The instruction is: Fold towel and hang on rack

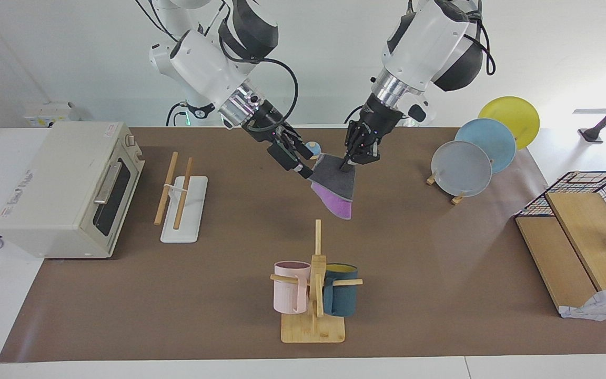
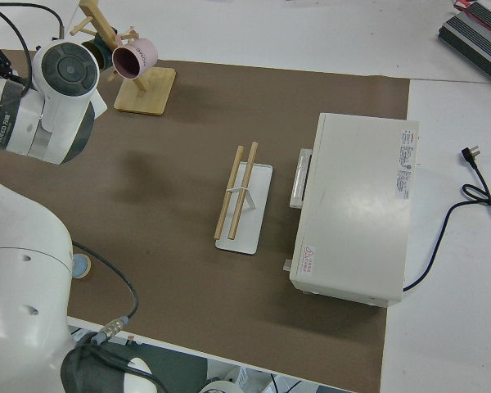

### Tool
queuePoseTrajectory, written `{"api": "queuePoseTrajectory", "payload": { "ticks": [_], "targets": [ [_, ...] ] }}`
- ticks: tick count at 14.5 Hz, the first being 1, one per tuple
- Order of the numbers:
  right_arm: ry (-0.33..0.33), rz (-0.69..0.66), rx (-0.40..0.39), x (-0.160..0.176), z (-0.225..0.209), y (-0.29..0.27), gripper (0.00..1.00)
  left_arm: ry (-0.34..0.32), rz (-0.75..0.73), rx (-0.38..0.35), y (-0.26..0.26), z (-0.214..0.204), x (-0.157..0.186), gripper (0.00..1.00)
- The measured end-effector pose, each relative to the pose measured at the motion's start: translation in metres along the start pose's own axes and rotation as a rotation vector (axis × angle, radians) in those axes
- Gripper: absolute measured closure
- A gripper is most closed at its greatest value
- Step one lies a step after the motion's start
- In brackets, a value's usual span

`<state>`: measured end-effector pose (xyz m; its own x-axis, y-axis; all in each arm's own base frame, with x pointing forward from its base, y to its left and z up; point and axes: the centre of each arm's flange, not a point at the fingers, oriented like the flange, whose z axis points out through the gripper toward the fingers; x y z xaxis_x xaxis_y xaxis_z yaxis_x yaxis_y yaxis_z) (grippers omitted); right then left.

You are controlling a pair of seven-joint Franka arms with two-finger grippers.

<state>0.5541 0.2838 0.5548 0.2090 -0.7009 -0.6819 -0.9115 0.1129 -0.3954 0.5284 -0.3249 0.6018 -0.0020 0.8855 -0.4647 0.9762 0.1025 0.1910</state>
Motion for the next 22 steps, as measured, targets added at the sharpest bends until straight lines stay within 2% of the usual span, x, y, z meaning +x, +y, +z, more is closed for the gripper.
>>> {"api": "queuePoseTrajectory", "payload": {
  "ticks": [3, 6, 10, 12, 13, 16, 19, 20, 22],
  "targets": [
    [0.002, 0.032, 0.009, -0.007, 0.014, 0.01, 0.0, -0.007, -0.013, -0.001, -0.005, 0.002, -0.007, 0.98],
    [0.017, 0.038, 0.028, 0.003, 0.025, 0.009, 0.0, -0.008, -0.019, -0.003, -0.005, 0.002, -0.007, 0.98],
    [0.033, -0.023, 0.021, 0.014, 0.039, 0.011, 0.0, -0.01, -0.02, -0.003, -0.005, 0.002, -0.009, 0.98],
    [0.032, -0.05, 0.019, 0.012, 0.042, 0.013, 0.15, -0.01, -0.021, -0.004, -0.005, 0.002, -0.009, 0.98],
    [0.031, -0.061, 0.019, 0.011, 0.042, 0.014, 0.32, -0.01, -0.021, -0.004, -0.005, 0.002, -0.009, 0.98],
    [0.031, -0.092, 0.02, 0.011, 0.042, 0.013, 0.63, -0.01, -0.022, -0.004, -0.005, 0.002, -0.009, 0.98],
    [0.034, -0.188, 0.021, 0.013, 0.041, 0.012, 0.92, -0.01, -0.022, -0.004, -0.005, 0.002, -0.009, 0.98],
    [0.036, -0.228, 0.019, 0.014, 0.04, 0.011, 0.98, -0.01, -0.022, -0.004, -0.005, 0.002, -0.009, 0.98],
    [0.035, -0.326, -0.013, 0.02, 0.038, 0.009, 0.98, -0.011, -0.021, -0.002, -0.006, 0.003, -0.009, 0.98]
  ]
}}
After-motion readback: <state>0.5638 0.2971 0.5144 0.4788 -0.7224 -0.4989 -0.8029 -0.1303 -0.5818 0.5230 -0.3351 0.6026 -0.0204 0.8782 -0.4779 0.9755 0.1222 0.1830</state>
